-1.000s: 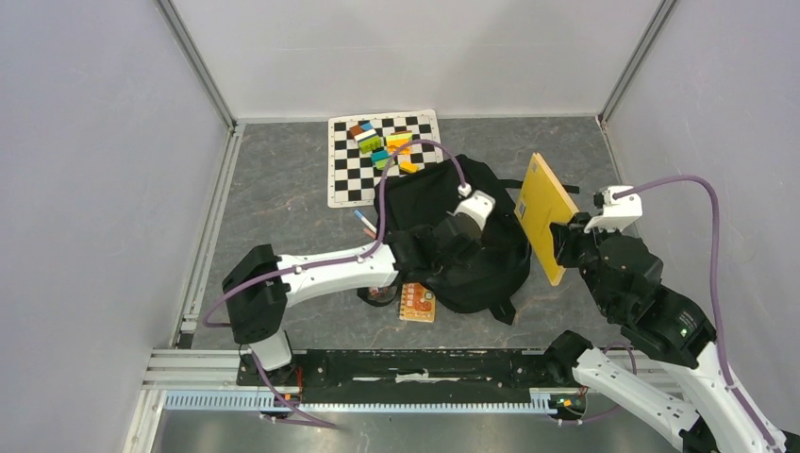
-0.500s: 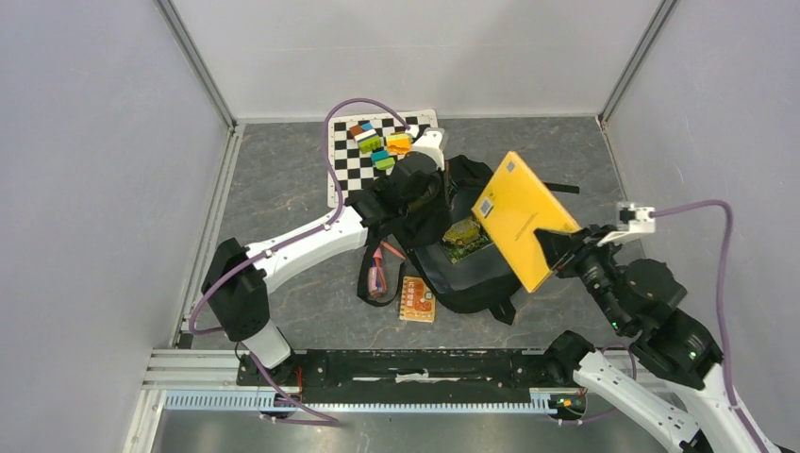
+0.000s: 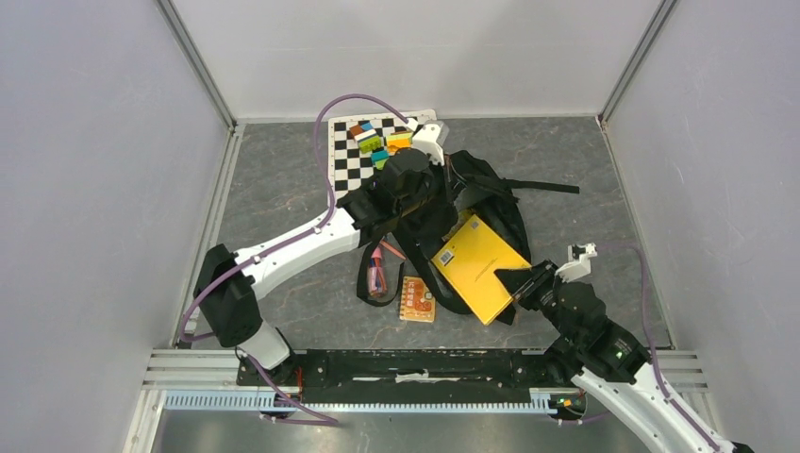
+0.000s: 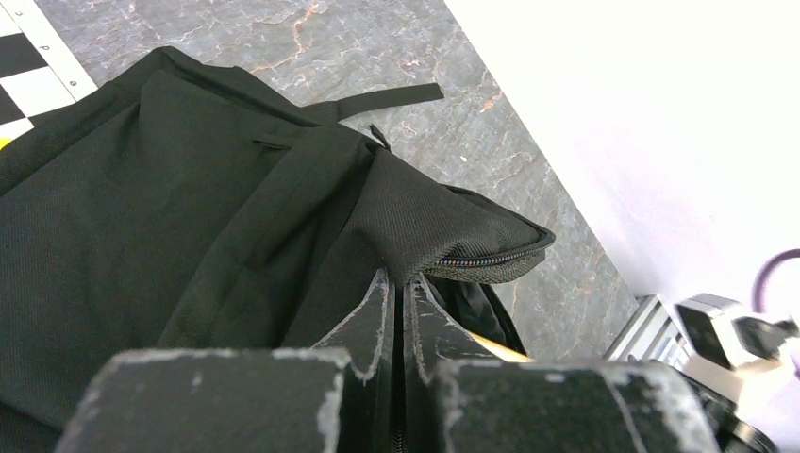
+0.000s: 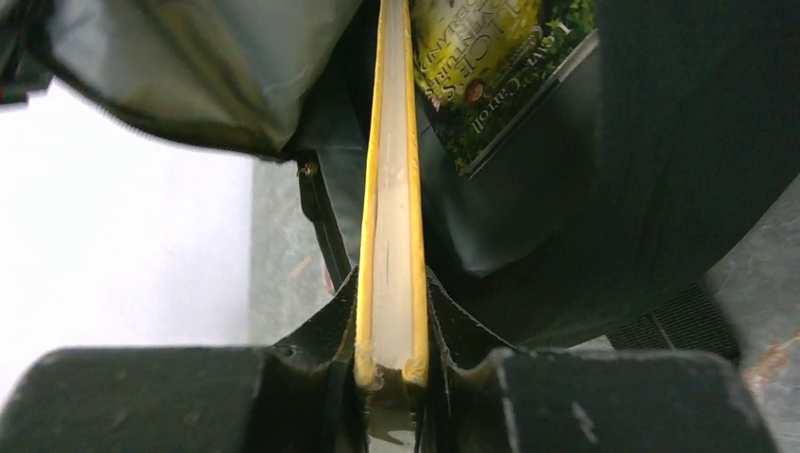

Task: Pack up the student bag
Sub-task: Place the book in the student bag.

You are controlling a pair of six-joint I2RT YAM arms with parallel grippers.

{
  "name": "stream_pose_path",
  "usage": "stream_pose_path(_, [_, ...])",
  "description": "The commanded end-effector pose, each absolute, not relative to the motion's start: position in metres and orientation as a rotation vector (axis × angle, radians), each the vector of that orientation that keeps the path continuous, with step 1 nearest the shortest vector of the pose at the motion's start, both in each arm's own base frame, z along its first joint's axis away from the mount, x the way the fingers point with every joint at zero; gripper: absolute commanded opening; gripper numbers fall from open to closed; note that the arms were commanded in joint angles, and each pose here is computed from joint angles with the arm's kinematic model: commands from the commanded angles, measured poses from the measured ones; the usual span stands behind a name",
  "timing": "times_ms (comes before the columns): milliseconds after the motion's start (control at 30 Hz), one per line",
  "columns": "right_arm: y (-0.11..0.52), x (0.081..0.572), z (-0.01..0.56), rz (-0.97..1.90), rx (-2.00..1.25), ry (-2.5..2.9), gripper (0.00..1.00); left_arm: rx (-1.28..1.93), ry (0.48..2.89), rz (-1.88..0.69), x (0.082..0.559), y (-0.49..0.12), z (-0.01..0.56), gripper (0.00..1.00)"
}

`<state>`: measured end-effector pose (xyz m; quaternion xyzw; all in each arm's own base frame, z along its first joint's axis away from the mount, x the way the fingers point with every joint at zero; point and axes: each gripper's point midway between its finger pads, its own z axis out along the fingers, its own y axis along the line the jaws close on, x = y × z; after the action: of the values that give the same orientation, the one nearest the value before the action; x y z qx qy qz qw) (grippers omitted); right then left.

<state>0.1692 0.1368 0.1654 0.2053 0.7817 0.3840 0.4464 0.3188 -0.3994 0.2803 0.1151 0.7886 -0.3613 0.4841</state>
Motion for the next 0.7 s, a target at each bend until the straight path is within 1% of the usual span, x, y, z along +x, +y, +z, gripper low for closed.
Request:
stream_pose_path(0, [0.128,0.189,0.208,1.206,0.86,1.618,0.0,0.286,1.685,-1.017,0.309,-0.398,0.357,0.02])
stream_pose_path(133, [0.113,0.202,0.205,1.175,0.992,1.514,0.0,0.348,1.685,-1.036,0.302,-0.402,0.353,0.02])
stream_pose_path(233, [0.113,0.213,0.204,1.168,1.026,1.465,0.0,0.406,1.679,-1.076,0.293,-0.407,0.352,0.02])
stream_pose_path(433, [0.124,0.234,0.214,1.201,1.027,1.375,0.0,0.499,1.647,-1.126,0.278,-0.411,0.352,0.02])
stream_pose_path(667, [0.143,0.258,0.197,1.108,1.024,1.455,0.0,0.626,1.611,-1.176,0.261,-0.416,0.358,0.02])
